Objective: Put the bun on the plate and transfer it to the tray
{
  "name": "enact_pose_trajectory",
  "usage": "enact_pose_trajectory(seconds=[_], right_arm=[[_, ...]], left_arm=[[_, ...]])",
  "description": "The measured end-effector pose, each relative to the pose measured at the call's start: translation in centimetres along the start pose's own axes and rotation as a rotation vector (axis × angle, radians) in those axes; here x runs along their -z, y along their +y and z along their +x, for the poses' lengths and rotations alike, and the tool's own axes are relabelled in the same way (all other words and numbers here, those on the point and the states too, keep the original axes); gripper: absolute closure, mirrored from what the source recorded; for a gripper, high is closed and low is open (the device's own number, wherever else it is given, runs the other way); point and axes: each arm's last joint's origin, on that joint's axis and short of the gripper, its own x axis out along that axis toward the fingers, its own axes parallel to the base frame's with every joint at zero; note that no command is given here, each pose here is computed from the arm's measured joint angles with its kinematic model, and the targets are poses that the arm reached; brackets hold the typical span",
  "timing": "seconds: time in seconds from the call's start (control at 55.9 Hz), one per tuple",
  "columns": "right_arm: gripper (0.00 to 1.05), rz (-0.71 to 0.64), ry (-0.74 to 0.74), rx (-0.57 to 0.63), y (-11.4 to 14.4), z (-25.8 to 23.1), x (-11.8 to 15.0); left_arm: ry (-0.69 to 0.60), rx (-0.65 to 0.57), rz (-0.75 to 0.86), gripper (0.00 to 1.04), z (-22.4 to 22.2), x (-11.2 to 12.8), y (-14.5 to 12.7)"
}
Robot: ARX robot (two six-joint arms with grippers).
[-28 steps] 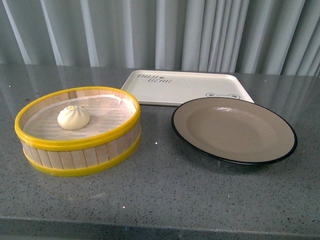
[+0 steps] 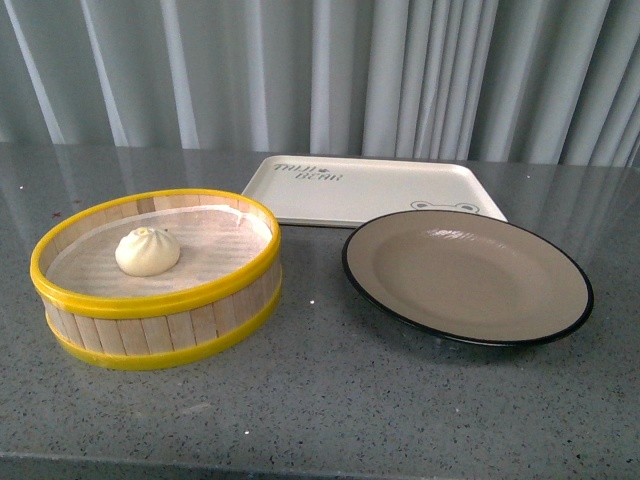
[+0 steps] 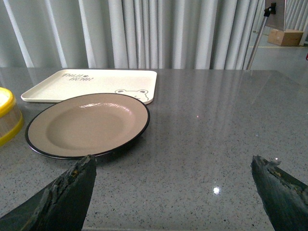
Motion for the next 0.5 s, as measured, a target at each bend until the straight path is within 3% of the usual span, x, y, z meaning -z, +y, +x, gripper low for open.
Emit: enact_pose_trajectory(seconds=[0.304,0.393,0.501], right_arm=[[0.08,0.0,0.0,0.0,0.0,0.0,0.0],[0.08,0.0,0.0,0.0,0.0,0.0,0.0],[0.08,0.0,0.0,0.0,0.0,0.0,0.0]], left_arm=[[0.001,0.0,0.0,0.07,0.0,0.0,0.0],[0.126,-0.004,-0.137,0.07,0.7,0.1,-0.2],[0.132,0.095,-0.241,0.07,2.7,-1.5,-1.0]])
